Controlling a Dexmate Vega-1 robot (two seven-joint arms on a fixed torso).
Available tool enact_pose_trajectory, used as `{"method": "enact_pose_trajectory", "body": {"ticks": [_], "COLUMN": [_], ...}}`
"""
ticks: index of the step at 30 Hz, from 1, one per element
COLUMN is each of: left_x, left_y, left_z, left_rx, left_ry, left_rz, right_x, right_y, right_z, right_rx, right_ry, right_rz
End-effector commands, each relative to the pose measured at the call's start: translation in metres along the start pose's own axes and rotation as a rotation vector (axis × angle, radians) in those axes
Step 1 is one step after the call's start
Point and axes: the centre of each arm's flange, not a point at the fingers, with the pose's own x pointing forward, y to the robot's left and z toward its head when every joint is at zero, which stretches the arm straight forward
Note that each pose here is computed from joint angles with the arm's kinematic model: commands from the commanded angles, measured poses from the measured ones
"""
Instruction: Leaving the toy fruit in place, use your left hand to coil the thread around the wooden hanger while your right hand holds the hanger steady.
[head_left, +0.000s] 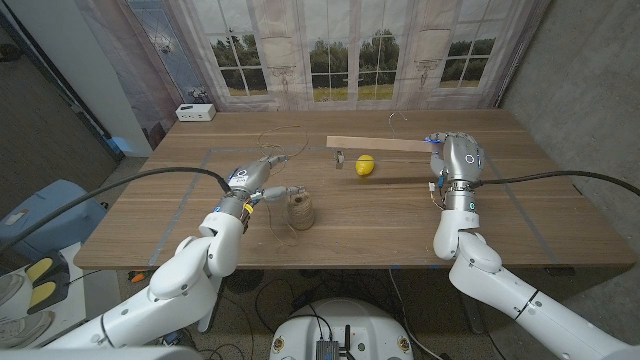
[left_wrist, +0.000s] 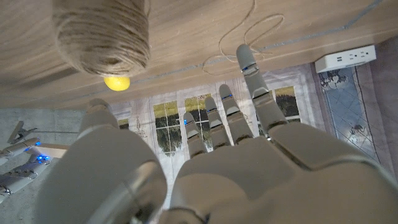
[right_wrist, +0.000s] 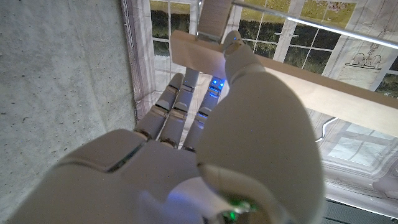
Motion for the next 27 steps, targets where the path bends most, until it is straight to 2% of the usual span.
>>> {"method": "enact_pose_trajectory", "body": {"ticks": [1,7,10,18,27], "left_x": [0.002,0.000,0.000,0.006,0.015], "left_y": [-0.012,-0.015,-0.014,-0.015,-0.024], "left_z": [0.008,0.012,0.013,0.022,0.032], "left_rx": [-0.009,-0.049,-0.073,-0.028,-0.010], "left_ry": [-0.051,-0.095,-0.104,-0.126,-0.140], "left_rz": [-0.140,-0.035,-0.023,-0.101,-0.174], "right_x": [0.000,0.000,0.000,0.000,0.001], "right_y": [0.001,0.002,0.002,0.003,0.006], "right_z": [0.001,0.001,0.001,0.000,-0.003], "right_rx": [-0.003,-0.003,-0.002,-0.001,0.001], "right_ry": [-0.001,0.001,0.002,0.005,0.007], "right_rz": [0.005,0.014,0.016,0.014,0.018]}}
